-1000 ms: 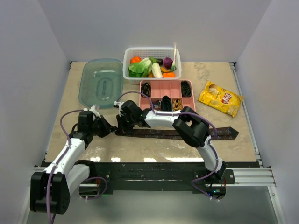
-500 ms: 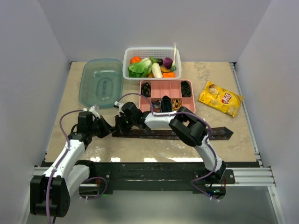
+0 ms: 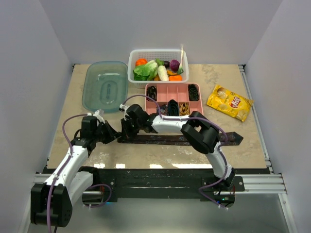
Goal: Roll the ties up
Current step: Roll the tie at the center of the board.
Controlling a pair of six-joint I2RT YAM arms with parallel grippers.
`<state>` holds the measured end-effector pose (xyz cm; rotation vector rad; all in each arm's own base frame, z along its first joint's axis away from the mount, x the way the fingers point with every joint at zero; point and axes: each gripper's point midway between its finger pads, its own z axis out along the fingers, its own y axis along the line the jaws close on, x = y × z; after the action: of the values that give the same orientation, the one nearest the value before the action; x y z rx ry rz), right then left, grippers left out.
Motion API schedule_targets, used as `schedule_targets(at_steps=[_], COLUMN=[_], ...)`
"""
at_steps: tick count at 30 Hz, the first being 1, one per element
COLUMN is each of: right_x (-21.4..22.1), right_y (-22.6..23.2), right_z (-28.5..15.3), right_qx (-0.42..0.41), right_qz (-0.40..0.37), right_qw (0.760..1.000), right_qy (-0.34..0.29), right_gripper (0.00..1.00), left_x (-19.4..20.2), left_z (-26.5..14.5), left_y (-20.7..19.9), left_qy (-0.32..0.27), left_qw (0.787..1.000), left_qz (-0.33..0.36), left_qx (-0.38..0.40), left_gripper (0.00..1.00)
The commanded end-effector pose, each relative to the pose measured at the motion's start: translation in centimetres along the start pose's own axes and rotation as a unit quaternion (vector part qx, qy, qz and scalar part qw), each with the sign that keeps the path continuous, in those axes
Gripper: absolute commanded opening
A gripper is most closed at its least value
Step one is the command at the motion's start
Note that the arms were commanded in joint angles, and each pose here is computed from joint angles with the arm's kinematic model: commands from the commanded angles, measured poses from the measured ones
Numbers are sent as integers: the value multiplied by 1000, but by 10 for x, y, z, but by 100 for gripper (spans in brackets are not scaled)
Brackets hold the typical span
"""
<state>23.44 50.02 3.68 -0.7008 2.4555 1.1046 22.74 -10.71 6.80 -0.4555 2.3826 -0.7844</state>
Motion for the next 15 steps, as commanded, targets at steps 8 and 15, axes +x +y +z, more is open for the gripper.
schedule_targets(at_steps=[8,15], right_x=[-21,-14], right_y=[0,-18], right_z=[-49,-65], right_qx=[76,122], right_qz=[-45,-52], right_qw=[996,991], right_qy=[-25,-17], right_gripper=[0,0], left_x=[-16,-9], left_z=[-2,8], left_y=[-19,-16], left_qy=[-14,-1], left_qw=[999,999], left_qz=[23,22], left_qx=[23,24], left_gripper=[0,0])
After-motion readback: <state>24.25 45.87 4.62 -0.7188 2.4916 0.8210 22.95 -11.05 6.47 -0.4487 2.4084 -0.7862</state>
